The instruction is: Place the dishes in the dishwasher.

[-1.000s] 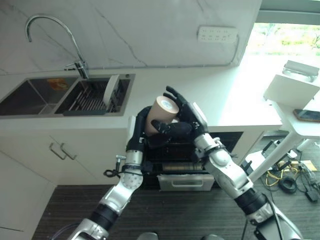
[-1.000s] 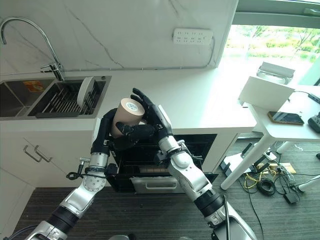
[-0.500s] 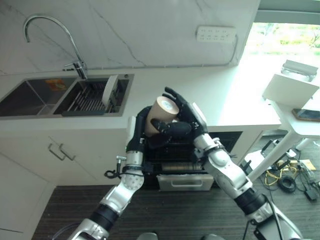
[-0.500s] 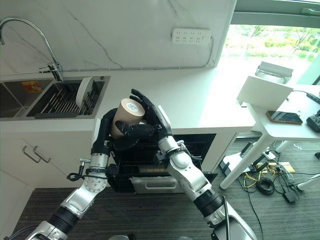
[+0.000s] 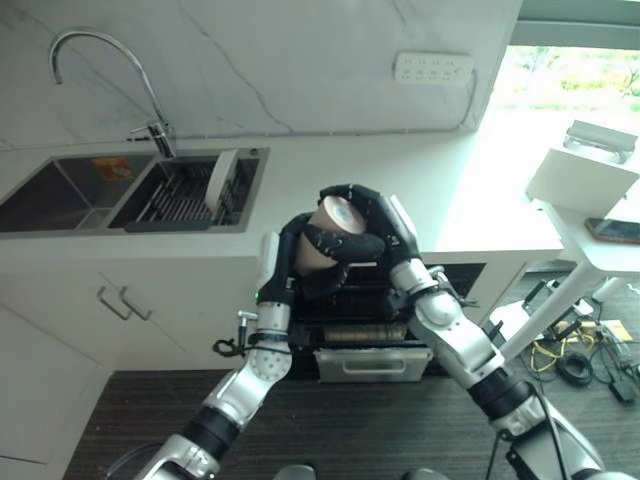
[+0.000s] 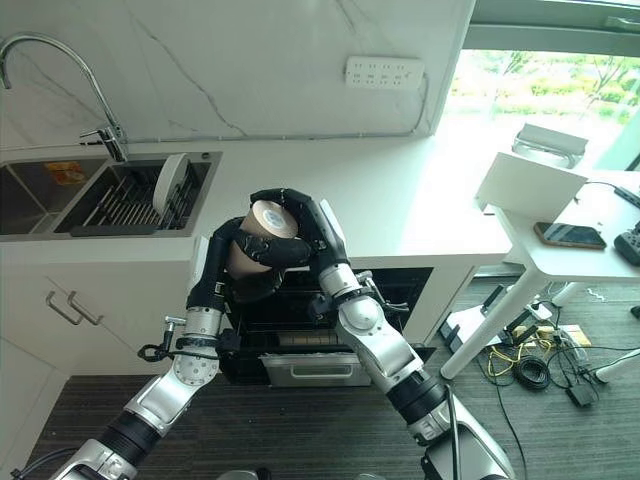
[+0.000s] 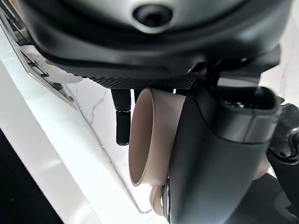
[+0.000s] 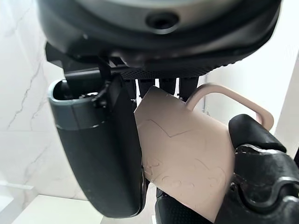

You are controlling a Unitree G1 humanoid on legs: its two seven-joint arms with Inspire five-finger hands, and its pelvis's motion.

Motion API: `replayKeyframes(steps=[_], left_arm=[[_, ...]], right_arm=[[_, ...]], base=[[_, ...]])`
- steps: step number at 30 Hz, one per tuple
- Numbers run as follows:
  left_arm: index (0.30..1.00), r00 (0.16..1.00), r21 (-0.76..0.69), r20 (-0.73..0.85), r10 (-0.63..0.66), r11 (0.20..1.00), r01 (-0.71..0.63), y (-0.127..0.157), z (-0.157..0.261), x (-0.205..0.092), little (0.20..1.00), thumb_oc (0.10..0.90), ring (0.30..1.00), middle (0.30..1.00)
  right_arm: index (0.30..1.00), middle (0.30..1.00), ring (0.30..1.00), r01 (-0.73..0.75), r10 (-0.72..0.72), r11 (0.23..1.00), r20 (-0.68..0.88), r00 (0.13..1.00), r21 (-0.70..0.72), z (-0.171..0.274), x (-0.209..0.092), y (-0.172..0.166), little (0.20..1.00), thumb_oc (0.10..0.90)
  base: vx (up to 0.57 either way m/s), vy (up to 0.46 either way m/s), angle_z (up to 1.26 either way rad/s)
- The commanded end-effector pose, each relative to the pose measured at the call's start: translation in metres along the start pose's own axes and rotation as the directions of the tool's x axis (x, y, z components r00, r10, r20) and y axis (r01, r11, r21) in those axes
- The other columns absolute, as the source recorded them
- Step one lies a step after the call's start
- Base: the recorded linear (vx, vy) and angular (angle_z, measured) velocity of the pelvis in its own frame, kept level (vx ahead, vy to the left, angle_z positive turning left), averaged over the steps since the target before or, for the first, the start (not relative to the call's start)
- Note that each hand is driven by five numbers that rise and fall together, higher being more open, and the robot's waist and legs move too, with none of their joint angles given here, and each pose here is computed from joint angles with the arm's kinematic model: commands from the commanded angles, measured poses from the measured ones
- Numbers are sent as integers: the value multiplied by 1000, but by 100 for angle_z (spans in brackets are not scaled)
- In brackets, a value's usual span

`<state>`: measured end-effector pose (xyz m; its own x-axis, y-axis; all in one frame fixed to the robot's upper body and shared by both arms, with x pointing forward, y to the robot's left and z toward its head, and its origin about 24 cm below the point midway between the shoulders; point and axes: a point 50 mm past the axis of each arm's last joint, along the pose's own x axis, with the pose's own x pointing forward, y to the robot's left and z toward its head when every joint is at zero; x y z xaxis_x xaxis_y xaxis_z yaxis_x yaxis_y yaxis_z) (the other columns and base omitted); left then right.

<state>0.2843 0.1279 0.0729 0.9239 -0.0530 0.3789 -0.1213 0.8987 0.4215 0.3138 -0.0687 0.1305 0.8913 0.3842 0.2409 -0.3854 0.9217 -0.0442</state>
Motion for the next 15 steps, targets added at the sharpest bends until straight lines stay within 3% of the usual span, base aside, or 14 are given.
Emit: replayKeyframes(steps=[1, 15], left_arm=[[300, 752, -138, 656, -67, 969, 206, -27, 140, 36, 300, 400, 300, 300], [300, 746, -167, 659, -94, 949, 267, -30, 141, 32, 300, 400, 300, 300]], right_arm=[[300, 300, 300, -281, 283, 959, 180, 942, -36, 45, 25, 61, 300, 400], [300, 300, 300, -303, 298, 953, 210, 931, -12, 50, 24, 65, 300, 400]], base=[[0, 0, 0], [1, 0, 0]])
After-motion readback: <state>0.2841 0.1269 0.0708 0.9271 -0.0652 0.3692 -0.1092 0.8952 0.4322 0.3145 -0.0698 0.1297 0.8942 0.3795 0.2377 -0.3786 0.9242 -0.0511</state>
